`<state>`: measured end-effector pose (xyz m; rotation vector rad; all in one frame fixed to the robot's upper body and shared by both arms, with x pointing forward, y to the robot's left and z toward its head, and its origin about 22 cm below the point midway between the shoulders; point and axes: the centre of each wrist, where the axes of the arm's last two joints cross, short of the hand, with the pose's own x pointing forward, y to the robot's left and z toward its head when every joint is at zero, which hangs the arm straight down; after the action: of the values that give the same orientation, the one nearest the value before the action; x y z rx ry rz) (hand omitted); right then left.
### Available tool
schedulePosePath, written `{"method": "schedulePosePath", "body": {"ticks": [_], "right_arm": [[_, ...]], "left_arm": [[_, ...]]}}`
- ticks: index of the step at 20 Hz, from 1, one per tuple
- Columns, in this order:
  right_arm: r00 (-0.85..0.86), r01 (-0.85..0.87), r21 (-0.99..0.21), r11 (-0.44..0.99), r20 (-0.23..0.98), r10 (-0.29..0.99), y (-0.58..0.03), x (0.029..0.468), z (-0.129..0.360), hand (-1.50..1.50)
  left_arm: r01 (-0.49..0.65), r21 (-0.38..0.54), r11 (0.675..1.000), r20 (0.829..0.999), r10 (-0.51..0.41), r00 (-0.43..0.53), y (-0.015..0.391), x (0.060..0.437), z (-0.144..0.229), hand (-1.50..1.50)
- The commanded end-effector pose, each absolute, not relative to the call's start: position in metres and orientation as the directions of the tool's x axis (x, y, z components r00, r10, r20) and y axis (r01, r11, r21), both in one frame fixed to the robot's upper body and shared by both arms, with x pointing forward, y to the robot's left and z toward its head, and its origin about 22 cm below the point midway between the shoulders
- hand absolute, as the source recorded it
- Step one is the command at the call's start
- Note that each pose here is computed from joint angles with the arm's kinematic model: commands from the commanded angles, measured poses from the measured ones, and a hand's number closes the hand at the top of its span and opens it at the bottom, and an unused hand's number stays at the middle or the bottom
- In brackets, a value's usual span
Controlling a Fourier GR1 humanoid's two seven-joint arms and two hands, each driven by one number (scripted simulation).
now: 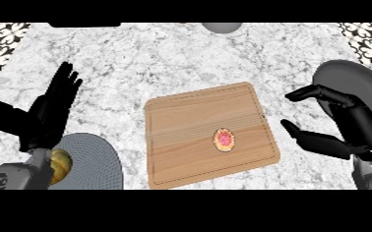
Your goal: Pick the cupcake from the cutting board and place it in the pan
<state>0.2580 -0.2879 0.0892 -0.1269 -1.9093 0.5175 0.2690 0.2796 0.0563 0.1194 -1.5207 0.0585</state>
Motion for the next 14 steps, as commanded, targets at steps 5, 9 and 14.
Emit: {"method": "schedulePosePath", "body": {"ticks": [5, 9, 14], "right_arm": [[-0.449, -0.121, -0.687, 0.717, 0.682, 0.577, -0.333, 0.233, 0.121, -1.5], [-0.482, -0.148, -0.731, 0.667, 0.642, 0.597, -0.307, 0.23, 0.153, -1.5], [-0.443, -0.196, -0.874, 0.444, 0.483, 0.755, -0.273, 0.253, 0.17, -1.5]], "left_arm": [[-0.093, 0.033, 0.995, 0.998, -0.028, 0.061, 0.279, 0.266, 0.063, 0.0], [-0.095, 0.044, 0.994, 0.998, -0.04, 0.048, 0.27, 0.271, 0.056, 0.0], [-0.089, 0.042, 0.995, 0.998, -0.038, 0.047, 0.27, 0.292, 0.078, 0.0]]}}
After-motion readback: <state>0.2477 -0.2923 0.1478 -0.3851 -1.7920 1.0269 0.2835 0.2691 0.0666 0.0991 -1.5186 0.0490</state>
